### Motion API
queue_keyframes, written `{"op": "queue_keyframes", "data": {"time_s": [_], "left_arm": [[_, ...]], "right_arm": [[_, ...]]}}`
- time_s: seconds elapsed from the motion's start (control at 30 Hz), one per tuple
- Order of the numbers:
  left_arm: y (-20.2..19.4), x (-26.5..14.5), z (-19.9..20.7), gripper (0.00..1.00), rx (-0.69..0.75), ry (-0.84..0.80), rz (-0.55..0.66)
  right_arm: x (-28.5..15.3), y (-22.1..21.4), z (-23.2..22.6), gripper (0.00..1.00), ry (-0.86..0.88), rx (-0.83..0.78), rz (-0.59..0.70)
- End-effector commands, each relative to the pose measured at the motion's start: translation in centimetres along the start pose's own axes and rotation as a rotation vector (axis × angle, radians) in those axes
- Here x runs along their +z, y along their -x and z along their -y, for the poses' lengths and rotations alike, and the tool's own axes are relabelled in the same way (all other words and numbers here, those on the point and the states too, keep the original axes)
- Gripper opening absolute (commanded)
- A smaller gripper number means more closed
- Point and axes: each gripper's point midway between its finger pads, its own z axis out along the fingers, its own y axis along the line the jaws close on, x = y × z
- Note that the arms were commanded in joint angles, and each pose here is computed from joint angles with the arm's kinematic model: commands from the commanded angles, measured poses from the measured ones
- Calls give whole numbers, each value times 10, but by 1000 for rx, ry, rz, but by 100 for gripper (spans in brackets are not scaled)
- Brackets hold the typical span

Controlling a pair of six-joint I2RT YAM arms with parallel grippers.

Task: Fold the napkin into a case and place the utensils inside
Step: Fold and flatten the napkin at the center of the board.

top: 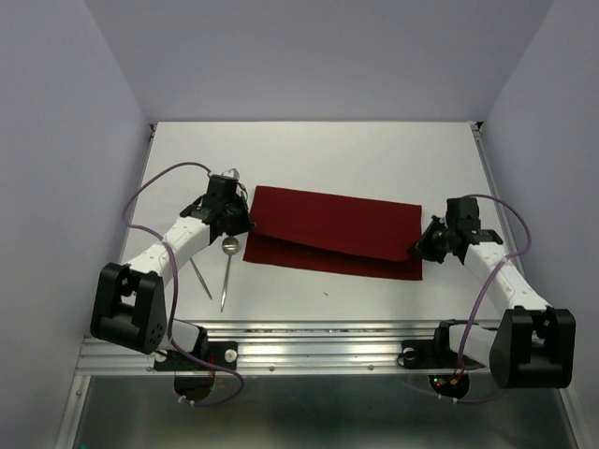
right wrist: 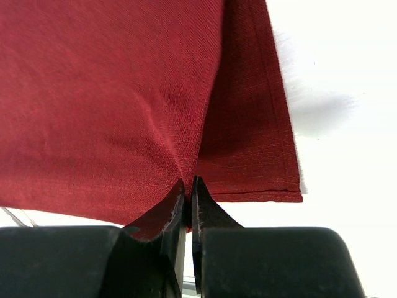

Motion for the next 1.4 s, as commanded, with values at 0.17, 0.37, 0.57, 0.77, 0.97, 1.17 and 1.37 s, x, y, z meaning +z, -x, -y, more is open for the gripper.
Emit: {"op": "queue_keyframes", "data": {"time_s": [0.17,0.37,0.57,0.77,0.97,1.17,1.37], "left_arm": [[-1,-23,4,0,-16,-20,39],[-24,-9,-5,0,-34,-7,-4],[-33,1,-7,0,-45,8,-32],[-39,7,-10,0,-49,23,-53],[-46,8,-12,0,-50,35,-73],[-34,-4,-6,0,-50,23,-28],[-16,-26,6,0,-23,3,7]], "right_arm": [[-8,6,-3,3,11,21,37],[8,-5,7,3,1,43,8],[14,-12,16,3,-19,48,-1],[19,-19,23,4,-33,57,-15],[20,-19,24,4,-36,59,-15],[17,-15,23,4,-42,61,2],[5,-1,19,4,-55,62,63]]}}
